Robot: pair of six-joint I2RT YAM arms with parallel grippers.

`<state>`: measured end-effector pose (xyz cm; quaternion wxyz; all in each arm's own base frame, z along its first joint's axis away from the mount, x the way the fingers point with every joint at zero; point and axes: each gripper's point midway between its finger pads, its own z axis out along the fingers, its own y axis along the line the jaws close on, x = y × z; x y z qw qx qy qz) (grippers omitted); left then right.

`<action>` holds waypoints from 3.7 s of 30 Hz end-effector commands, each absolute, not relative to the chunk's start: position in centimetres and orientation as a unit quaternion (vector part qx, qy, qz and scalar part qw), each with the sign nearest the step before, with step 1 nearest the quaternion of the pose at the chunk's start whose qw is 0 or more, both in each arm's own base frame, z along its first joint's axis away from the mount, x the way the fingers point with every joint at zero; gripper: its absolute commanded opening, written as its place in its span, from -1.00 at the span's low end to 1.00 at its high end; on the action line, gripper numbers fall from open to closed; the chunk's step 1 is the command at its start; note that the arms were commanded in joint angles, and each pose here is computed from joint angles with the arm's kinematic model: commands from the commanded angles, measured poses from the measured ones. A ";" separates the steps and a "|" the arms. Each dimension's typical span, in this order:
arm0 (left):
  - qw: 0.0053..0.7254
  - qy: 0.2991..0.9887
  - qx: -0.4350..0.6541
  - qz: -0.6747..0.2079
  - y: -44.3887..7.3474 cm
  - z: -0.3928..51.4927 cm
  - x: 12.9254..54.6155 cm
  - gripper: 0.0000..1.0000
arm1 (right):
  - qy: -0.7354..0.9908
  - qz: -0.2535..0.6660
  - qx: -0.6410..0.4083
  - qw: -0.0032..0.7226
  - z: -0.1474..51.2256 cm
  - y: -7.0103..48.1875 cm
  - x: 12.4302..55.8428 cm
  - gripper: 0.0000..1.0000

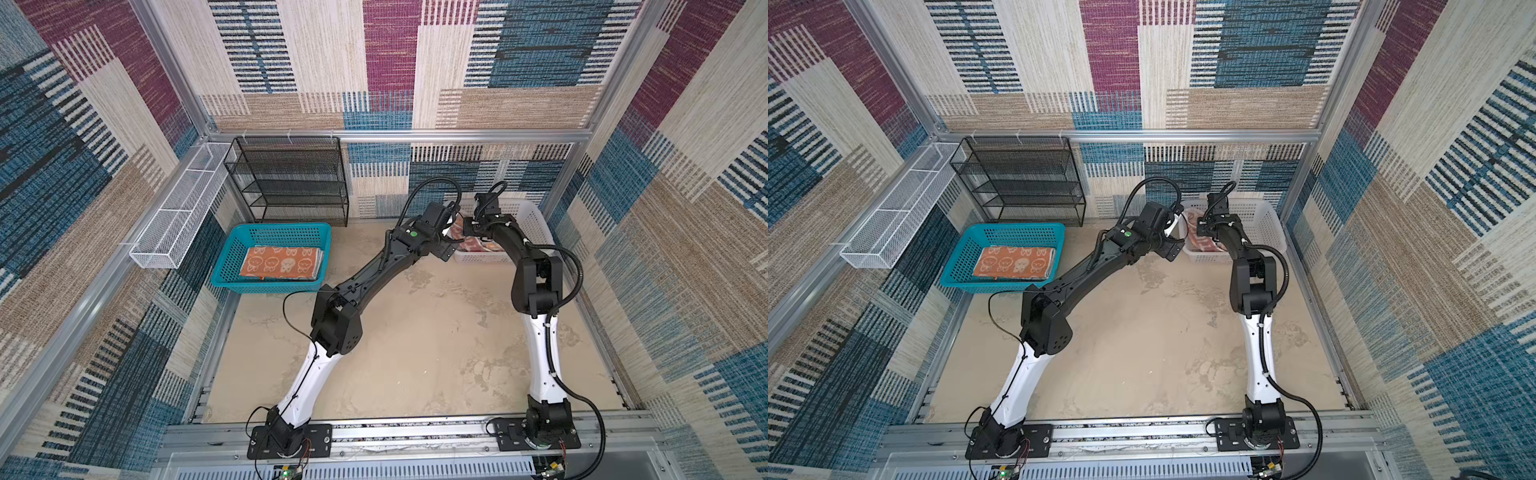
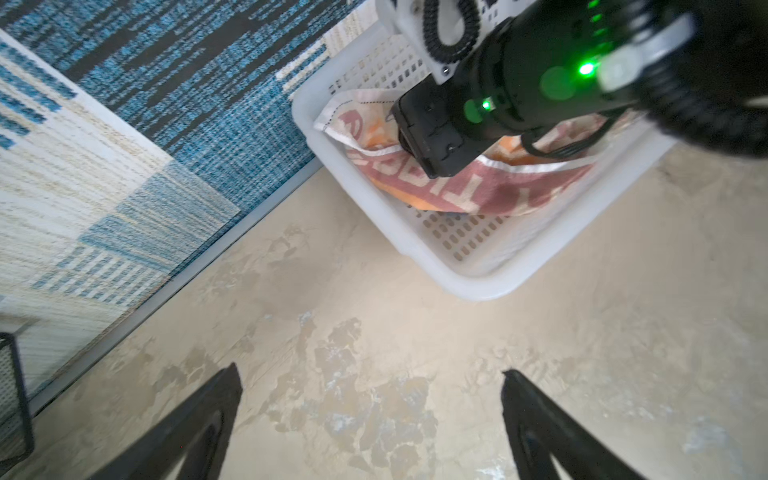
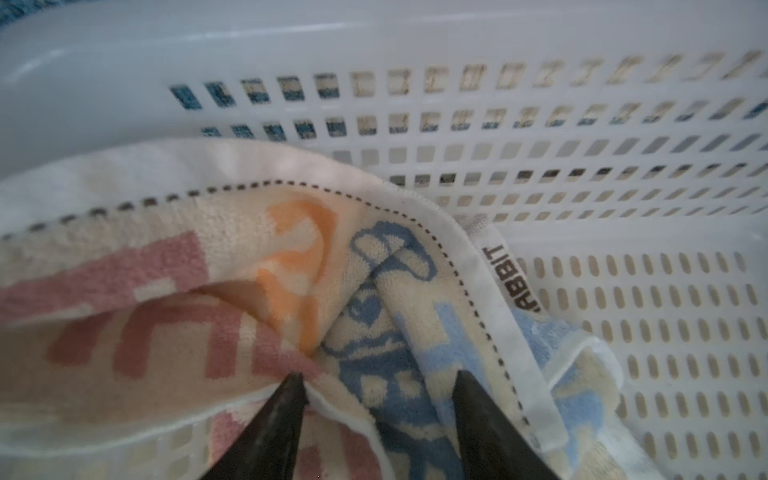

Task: Fold and stack the towels
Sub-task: 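Grasp the cream RABBIT towel in the white basket with the right gripper, then pull the RABBIT towel onto the table with the right gripper while the left follows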

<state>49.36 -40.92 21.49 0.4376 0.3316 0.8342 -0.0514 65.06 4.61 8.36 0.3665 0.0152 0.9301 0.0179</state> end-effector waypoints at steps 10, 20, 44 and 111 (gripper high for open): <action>0.424 0.846 0.314 -0.081 -41.4 20.7 48.6 1.00 | 0.924 0.065 -0.005 0.376 10.6 6.4 64.2 -0.21; 0.419 0.851 0.311 -0.063 -40.5 20.2 48.5 1.00 | 0.927 0.065 -0.002 0.369 10.2 6.4 64.3 -0.67; 0.412 0.852 0.317 -0.058 -40.6 19.1 48.6 0.99 | 0.938 0.005 -0.057 0.343 7.4 5.1 63.5 -0.18; 0.252 0.936 0.042 -0.243 -25.0 13.3 32.2 1.00 | 0.932 0.206 -0.054 0.292 11.3 19.3 32.6 0.98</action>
